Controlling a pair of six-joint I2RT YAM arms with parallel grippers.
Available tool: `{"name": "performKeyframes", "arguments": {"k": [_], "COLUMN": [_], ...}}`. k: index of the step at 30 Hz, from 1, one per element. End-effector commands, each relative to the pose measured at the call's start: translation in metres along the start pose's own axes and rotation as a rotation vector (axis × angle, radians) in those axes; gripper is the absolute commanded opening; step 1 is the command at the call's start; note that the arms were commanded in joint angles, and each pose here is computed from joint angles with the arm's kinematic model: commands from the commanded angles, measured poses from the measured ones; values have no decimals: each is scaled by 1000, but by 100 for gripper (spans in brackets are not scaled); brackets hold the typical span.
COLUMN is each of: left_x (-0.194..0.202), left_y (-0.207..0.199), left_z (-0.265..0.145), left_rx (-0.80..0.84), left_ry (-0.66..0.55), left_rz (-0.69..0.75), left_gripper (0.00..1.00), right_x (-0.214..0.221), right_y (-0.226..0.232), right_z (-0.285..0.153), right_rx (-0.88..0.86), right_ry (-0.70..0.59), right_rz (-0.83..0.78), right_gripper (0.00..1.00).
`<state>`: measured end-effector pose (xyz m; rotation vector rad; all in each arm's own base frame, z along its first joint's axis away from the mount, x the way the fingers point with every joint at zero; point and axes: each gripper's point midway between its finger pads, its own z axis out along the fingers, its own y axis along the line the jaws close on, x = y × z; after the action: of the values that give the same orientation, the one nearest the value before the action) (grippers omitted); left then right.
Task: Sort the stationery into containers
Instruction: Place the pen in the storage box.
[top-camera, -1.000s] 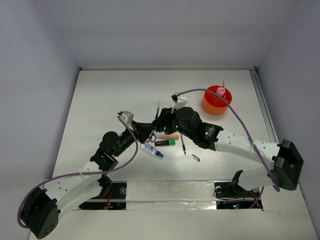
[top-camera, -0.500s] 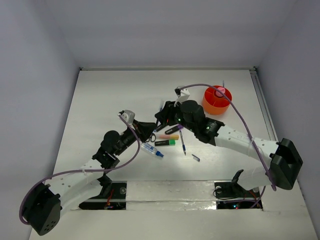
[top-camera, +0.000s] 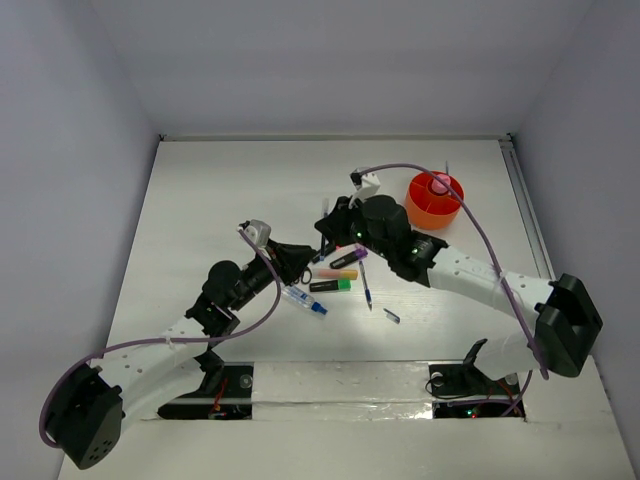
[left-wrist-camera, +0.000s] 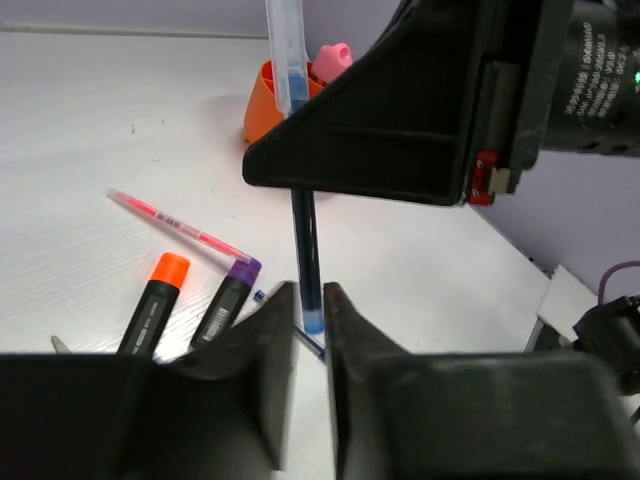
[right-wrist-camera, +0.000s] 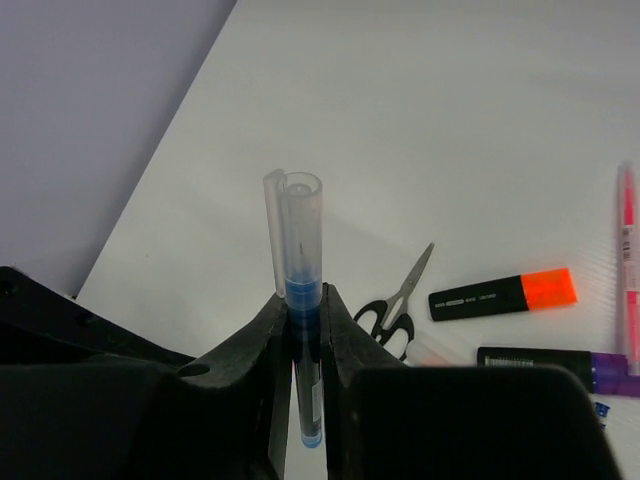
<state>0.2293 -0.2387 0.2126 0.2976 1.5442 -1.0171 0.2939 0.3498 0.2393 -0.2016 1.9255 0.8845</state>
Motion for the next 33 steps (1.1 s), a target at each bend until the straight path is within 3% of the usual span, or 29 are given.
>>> {"name": "performKeyframes", "arguments": {"k": [1, 4, 9, 14, 18, 24, 33], "left_x": [-23, -22, -22, -20, -14, -8, 4], "left_y": [-11, -12, -14, -19, -16, -13, -7], "left_z": [3, 2, 0, -2, 0, 4, 11], "left_rx": [42, 48, 56, 87, 81, 78, 64], "left_ry": [-74, -74, -68, -76, -60, -41, -2], "left_rz": [7, 8, 9, -9, -15, -19, -24], "left_gripper": [18, 28, 28, 25, 24, 19, 17], "right_x": [-48, -68, -122, -181, -209, -212, -224], "right_y": [2, -34, -117, -188, -236, -319, -379], "right_z": [-8, -16, -50, -110, -144, -158, -133], "right_rx": [5, 122, 410, 702, 879, 1104, 1159], "right_ry": [-120, -176, -328, -516, -580, -511, -467], "right_rz": [-15, -51, -115, -142, -160, -202, -223], "right_gripper": [1, 0, 0, 0, 0, 0, 0]}}
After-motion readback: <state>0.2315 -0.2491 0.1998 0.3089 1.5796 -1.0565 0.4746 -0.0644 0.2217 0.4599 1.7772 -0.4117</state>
